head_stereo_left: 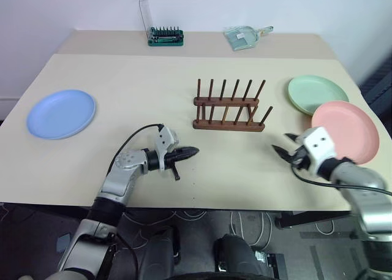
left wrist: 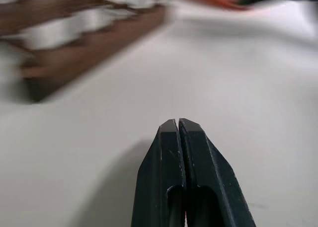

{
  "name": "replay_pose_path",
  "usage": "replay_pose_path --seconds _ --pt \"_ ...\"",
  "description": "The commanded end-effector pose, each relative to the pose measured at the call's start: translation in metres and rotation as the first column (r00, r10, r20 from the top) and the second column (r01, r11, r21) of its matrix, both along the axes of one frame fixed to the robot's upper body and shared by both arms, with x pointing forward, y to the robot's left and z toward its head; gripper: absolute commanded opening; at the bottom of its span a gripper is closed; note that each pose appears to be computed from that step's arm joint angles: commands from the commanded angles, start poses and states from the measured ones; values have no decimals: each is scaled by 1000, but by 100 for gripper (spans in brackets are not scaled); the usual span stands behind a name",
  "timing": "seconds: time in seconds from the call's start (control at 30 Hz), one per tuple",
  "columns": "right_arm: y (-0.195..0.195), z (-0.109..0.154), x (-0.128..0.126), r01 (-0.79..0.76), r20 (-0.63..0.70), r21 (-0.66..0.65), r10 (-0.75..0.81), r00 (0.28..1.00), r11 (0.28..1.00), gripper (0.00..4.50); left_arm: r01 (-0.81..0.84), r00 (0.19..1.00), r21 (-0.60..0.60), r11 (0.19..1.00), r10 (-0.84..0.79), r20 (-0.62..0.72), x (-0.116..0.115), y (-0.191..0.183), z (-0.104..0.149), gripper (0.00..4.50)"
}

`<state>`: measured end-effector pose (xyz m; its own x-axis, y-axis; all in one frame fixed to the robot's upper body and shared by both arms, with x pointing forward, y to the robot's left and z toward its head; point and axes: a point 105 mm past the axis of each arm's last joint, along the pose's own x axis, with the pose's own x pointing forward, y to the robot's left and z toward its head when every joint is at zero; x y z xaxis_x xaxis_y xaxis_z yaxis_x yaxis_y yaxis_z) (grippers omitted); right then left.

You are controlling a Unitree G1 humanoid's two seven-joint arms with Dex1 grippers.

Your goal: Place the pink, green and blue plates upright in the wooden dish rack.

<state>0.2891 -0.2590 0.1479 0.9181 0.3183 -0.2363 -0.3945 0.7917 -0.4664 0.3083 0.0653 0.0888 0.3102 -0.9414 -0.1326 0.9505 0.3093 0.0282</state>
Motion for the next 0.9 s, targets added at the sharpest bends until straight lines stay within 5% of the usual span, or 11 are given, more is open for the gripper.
replay_pose_path --seconds 0.03,0.43,0.57,0.77,0.9 --pt "-23 19 -7 107 47 -13 -107 993 994 448 87 996 -47 995 -86 40 -7 -14 18 1" --pt "-62 -46 7 369 -36 -89 -373 927 925 448 161 985 -57 985 -156 79 -2 -30 28 1" --pt "-62 -47 10 365 -24 -92 -368 929 927 325 135 988 -56 989 -131 76 -1 -26 26 1" --pt "-63 -38 6 367 23 -144 -368 930 919 21 103 993 -61 993 -99 69 -1 -21 24 1" --pt "-60 -29 1 358 60 -175 -353 934 917 4 102 993 -63 993 -98 64 -1 -20 24 1"
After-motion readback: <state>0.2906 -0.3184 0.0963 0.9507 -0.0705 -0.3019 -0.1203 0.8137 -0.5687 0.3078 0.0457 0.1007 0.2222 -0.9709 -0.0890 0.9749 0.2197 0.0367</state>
